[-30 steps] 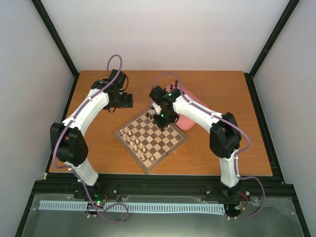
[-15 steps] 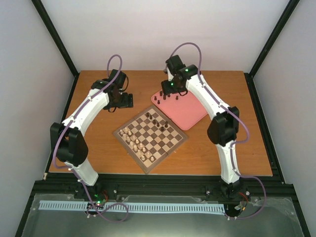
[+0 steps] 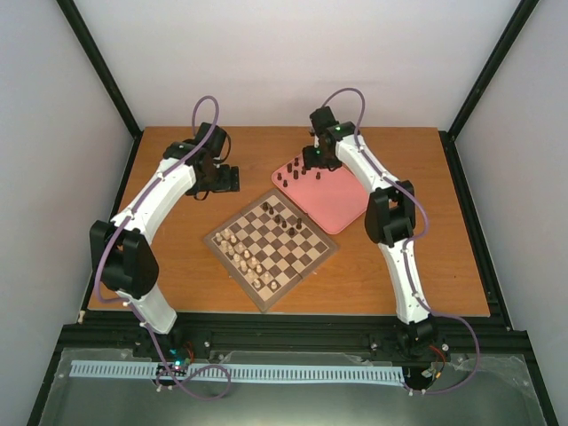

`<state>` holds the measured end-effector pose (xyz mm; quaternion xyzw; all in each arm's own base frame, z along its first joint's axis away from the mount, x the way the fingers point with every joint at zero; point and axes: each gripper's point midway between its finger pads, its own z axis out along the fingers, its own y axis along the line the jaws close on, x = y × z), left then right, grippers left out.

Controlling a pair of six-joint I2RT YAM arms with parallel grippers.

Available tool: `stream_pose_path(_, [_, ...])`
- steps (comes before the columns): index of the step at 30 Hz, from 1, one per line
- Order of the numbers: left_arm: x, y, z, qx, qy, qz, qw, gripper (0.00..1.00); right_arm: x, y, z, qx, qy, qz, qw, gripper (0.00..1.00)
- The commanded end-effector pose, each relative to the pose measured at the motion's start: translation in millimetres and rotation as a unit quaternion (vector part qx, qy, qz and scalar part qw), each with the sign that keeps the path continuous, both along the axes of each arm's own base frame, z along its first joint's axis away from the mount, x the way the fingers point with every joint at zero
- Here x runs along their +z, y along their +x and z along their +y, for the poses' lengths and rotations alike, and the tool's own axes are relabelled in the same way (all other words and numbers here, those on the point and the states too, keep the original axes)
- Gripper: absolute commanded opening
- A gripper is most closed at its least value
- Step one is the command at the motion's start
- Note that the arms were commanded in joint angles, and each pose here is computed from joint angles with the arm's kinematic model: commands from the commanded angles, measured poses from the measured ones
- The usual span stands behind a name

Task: Set up the chess pieces on the board
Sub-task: Pick up the chess piece from the storage box.

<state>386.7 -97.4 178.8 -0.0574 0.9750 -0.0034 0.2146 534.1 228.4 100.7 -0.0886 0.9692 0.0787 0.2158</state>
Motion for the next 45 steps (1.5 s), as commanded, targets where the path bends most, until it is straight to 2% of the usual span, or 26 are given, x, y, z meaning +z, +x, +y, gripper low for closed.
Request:
stream_pose_path(1, [10, 9, 0, 0.002, -0.001, -0.007, 1.0, 1.0, -8, 11, 6, 0.006, -0.002, -0.014, 1.0, 0.69])
stream_pose_path(6, [9, 10, 1, 0.003, 0.004, -0.003, 1.0, 1.0, -22, 16, -2, -0.004, -0.028, -0.014, 0.999, 0.62])
stream_pose_path(16, [12, 14, 1, 0.005, 0.004, -0.01, 1.0, 1.0, -43, 19, 0, 0.004, -0.035, -0.003, 0.999, 0.61])
stream_pose_path(19, [16, 16, 0, 0.004, 0.001, -0.016, 1.0, 1.0, -47, 21, -2, 0.0, -0.04, -0.004, 0.999, 0.55])
stream_pose_path(22, [17, 17, 0, 0.004, 0.001, -0.017, 1.0, 1.0, -54, 21, -4, -0.003, -0.044, 0.001, 0.999, 0.55])
stream_pose_path(27, [16, 18, 0, 0.004, 0.005, -0.015, 1.0, 1.0, -62, 19, -5, -0.004, -0.044, 0.012, 0.999, 0.48])
stream_pose_path(36, [13, 18, 0, 0.006, 0.003, -0.011, 1.0, 1.0, -65, 18, -8, -0.005, -0.049, 0.016, 0.999, 0.3])
stream_pose_path(45, [12, 16, 0, 0.008, 0.001, -0.009, 1.0, 1.0, -62, 13, -19, -0.021, -0.065, 0.026, 0.997, 0.05])
